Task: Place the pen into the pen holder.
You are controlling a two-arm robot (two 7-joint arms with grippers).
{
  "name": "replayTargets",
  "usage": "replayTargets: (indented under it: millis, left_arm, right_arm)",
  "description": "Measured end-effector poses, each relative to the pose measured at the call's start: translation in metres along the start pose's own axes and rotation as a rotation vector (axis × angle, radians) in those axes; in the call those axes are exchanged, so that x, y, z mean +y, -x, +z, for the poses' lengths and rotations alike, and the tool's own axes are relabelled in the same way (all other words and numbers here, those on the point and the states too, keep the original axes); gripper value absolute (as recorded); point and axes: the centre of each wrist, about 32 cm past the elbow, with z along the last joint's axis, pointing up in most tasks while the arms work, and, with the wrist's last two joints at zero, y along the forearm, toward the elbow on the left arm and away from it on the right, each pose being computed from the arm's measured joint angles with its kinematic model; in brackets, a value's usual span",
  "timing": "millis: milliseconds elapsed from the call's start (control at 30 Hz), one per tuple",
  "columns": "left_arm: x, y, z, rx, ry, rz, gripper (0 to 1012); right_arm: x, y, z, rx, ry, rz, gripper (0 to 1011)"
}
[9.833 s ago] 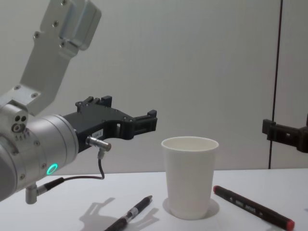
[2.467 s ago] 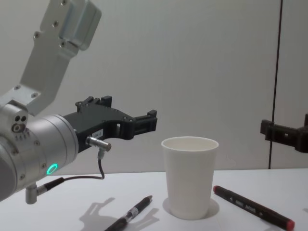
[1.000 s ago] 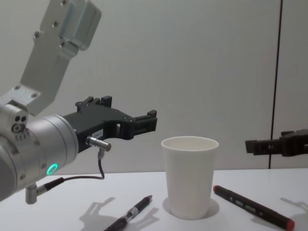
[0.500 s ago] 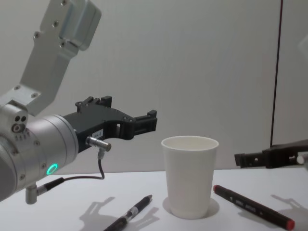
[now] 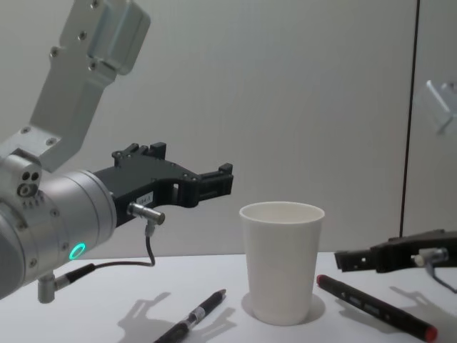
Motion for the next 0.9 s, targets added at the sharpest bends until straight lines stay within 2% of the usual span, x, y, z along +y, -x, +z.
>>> replayTargets:
  millis: [433, 900]
  left_arm:
    - [0.0, 0.0, 0.0, 0.0, 0.0, 0.0, 1001]
    - [0.0, 0.0, 0.0, 0.0, 0.0, 0.0, 1001]
  right_arm:
    - [0.02, 0.009, -0.011, 0.003, 0.034, 0.021, 1001]
    - [0.03, 0.015, -0.018, 0.009, 0.059, 0.04, 1001]
